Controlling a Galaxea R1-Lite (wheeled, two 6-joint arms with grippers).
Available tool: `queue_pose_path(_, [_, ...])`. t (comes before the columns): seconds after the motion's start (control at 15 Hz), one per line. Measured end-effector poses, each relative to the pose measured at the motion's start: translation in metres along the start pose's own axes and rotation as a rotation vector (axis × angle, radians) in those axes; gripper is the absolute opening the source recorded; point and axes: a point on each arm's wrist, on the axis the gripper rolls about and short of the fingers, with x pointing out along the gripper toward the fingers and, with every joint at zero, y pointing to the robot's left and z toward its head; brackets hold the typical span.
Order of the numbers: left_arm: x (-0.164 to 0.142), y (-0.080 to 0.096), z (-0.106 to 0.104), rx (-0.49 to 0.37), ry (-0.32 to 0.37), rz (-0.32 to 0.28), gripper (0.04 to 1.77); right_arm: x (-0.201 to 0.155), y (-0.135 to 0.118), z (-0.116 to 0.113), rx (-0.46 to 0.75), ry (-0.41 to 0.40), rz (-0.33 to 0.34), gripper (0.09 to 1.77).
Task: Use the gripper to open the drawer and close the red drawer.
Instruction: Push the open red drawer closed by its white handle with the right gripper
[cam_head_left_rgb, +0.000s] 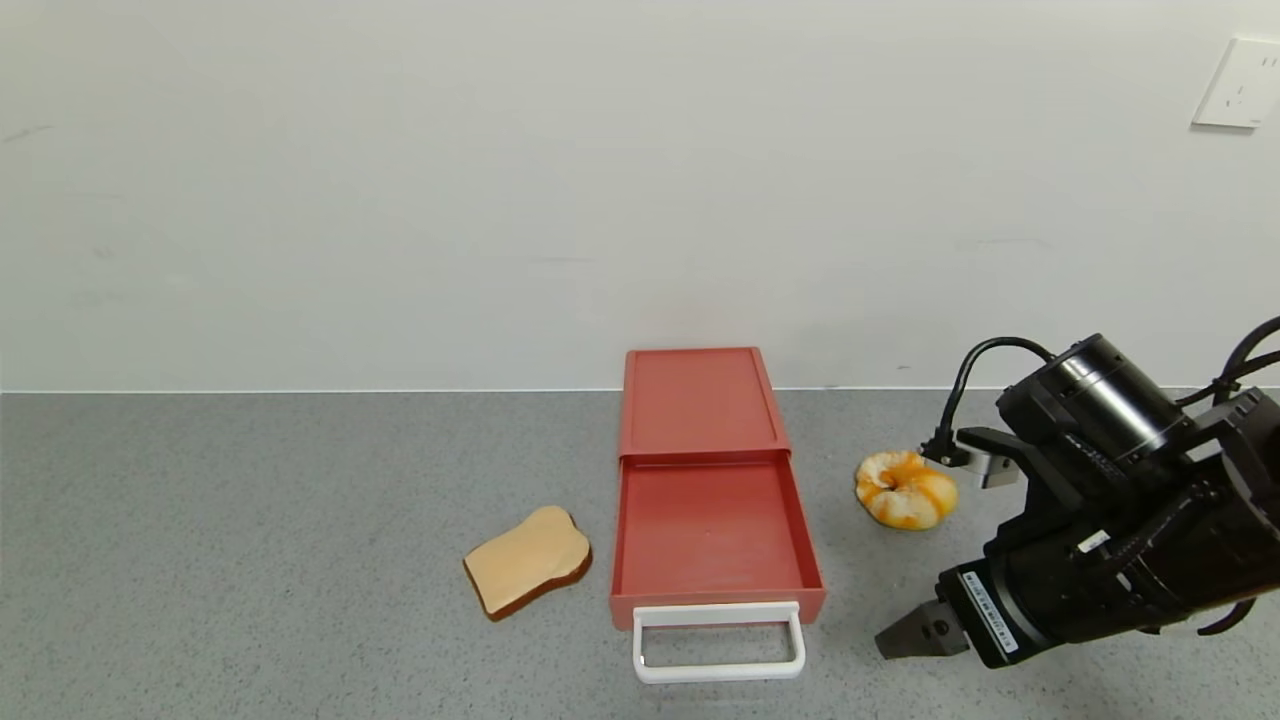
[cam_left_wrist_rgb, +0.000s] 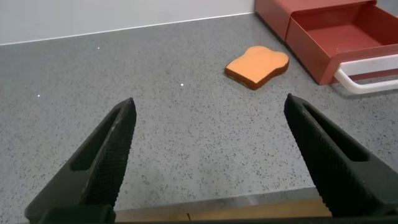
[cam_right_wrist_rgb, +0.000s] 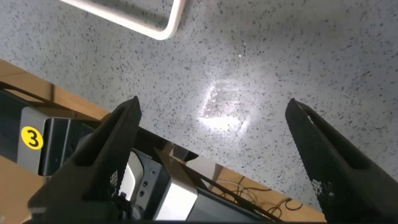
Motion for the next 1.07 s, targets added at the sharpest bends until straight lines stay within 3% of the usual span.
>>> queue_pose_path(0.6, [0.0,0.0,0.0,-0.005,0.0,0.003,1.72,0.021,0.022,-0.005,0.055,0.072,0.014,1.71])
queue_pose_path(0.87, [0.0,0.0,0.0,-0.006,0.0,0.003,1.72,0.04,0.036,-0.002,0.069,0.091,-0.044,1.71])
queue_pose_path(1.07, [0.0,0.0,0.0,-0.006,0.0,0.003,1.72,0.052,0.049,0.009,0.091,0.081,-0.04,1.71])
